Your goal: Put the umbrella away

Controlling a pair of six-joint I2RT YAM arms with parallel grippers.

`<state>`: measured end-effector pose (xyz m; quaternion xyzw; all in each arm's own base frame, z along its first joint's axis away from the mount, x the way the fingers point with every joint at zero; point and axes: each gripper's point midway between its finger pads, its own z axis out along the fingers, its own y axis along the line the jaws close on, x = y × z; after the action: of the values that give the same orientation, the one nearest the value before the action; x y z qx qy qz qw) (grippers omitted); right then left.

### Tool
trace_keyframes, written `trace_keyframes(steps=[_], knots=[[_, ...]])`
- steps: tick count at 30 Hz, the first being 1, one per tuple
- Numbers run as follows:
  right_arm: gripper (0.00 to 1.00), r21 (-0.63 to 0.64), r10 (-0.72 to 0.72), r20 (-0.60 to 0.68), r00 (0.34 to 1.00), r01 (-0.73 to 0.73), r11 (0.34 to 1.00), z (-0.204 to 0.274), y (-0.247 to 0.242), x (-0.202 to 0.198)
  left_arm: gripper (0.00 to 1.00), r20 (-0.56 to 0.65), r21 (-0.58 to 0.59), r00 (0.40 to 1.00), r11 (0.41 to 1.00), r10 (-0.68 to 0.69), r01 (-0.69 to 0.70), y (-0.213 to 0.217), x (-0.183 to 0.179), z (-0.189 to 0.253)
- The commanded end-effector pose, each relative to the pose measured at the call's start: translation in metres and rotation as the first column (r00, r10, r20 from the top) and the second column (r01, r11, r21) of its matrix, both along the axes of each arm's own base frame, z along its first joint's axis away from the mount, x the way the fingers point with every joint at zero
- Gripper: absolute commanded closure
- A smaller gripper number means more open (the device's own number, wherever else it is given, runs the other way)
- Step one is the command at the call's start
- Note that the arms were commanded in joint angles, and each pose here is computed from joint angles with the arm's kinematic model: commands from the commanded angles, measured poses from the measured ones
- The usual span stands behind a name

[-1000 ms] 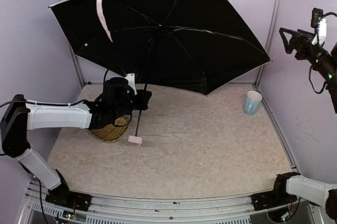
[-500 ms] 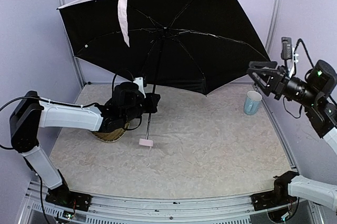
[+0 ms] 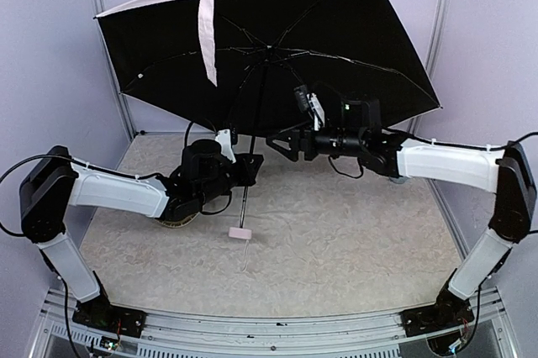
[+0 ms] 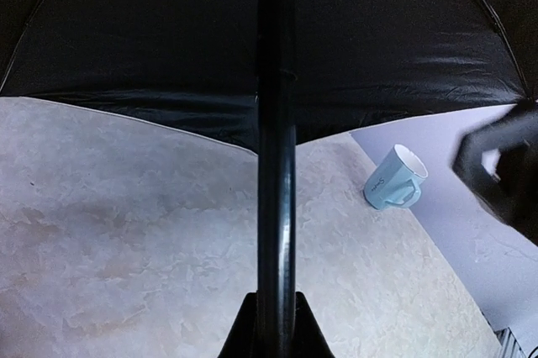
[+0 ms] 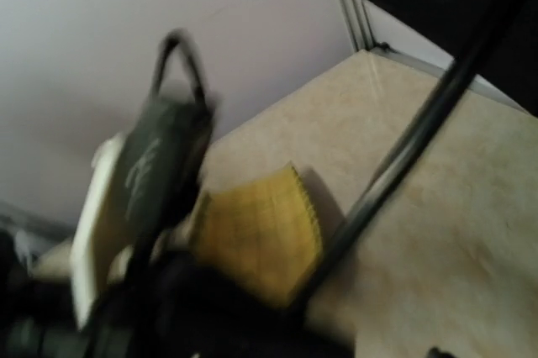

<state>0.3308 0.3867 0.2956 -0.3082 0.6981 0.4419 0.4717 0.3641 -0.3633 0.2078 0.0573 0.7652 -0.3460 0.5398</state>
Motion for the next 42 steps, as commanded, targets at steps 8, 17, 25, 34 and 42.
trace_keyframes(steps=[8, 17, 25, 34, 42], knots=[[0.24, 0.309, 0.178, -0.038, 0.983, -0.158, 0.938, 0.037, 0.017, 0.061, 1.00, 0.241, -0.273, 0.942, 0.915, -0.233, 0.296, -0.005, -0.047, 0.080], [0.21, 0.328, 0.321, 0.055, 0.945, -0.321, 0.889, 0.059, 0.023, 0.051, 1.00, 0.368, -0.466, 0.865, 0.737, -0.343, 0.490, 0.007, -0.062, 0.117], [0.22, 0.370, 0.361, 0.143, 0.922, -0.388, 0.844, 0.091, 0.018, 0.047, 1.00, 0.406, -0.484, 0.819, 0.666, -0.404, 0.568, -0.003, -0.071, 0.120], [0.27, 0.537, 0.301, 0.055, 0.952, -0.282, 0.795, 0.130, 0.010, 0.088, 1.00, 0.426, -0.470, 0.801, 0.654, -0.420, 0.593, -0.011, -0.079, 0.122], [0.32, 0.661, 0.131, 0.037, 0.991, -0.123, 0.740, 0.173, -0.009, 0.118, 1.00, 0.414, -0.419, 0.793, 0.680, -0.446, 0.601, -0.016, -0.080, 0.120]])
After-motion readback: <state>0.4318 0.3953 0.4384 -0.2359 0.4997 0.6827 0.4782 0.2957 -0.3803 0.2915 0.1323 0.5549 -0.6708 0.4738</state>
